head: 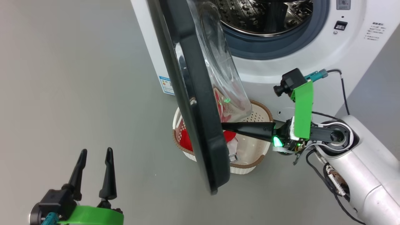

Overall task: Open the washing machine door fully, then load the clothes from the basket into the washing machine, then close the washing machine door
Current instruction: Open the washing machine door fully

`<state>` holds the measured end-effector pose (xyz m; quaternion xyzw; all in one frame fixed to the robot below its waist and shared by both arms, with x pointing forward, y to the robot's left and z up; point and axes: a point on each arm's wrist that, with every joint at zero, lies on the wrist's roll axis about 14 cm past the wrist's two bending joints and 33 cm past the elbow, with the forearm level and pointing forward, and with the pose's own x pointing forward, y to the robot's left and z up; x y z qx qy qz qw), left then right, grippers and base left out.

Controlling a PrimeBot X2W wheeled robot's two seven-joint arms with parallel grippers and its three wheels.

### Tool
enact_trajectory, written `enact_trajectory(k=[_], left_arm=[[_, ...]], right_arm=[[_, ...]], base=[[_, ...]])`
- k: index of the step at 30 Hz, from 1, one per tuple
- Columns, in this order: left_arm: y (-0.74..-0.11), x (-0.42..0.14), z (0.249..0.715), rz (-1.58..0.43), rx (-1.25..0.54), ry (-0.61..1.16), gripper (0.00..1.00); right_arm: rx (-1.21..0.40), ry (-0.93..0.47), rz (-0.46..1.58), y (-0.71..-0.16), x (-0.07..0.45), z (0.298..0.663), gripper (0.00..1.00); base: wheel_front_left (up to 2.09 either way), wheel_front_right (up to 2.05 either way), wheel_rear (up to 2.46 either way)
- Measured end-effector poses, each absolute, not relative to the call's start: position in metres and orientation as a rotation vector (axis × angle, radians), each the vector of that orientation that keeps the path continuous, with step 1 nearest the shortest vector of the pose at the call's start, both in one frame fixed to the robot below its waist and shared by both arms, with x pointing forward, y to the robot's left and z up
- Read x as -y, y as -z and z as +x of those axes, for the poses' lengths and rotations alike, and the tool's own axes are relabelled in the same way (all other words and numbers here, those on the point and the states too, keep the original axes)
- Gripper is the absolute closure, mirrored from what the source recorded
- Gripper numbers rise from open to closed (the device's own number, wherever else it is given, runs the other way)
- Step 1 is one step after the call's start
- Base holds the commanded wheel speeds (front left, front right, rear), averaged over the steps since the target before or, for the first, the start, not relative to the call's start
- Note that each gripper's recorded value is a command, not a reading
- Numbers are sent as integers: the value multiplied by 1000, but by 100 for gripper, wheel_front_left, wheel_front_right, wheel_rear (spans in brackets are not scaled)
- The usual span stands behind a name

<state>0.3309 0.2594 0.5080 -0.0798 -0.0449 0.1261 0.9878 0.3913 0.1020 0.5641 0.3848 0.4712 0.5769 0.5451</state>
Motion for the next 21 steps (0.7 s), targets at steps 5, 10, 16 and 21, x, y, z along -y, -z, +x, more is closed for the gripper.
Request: enact_trajectory(k=[5, 10, 16, 21], left_arm=[[-511, -265, 325, -158, 98, -273, 0], [-513, -271, 317, -156, 107, -295, 0], [-514, -277, 310, -153, 111, -319, 0], [-515, -281, 304, -151, 113, -336, 0]], right_arm=[[-1142, -1416, 897, -566, -117, 378, 100], [-1167, -1467, 898, -570, -133, 362, 100], [-1181, -1506, 890, -573, -148, 350, 100], [-1188, -1535, 875, -575, -158, 342, 100]], base=[[0, 0, 0], [0, 0, 0], [0, 0, 0], [0, 0, 0]])
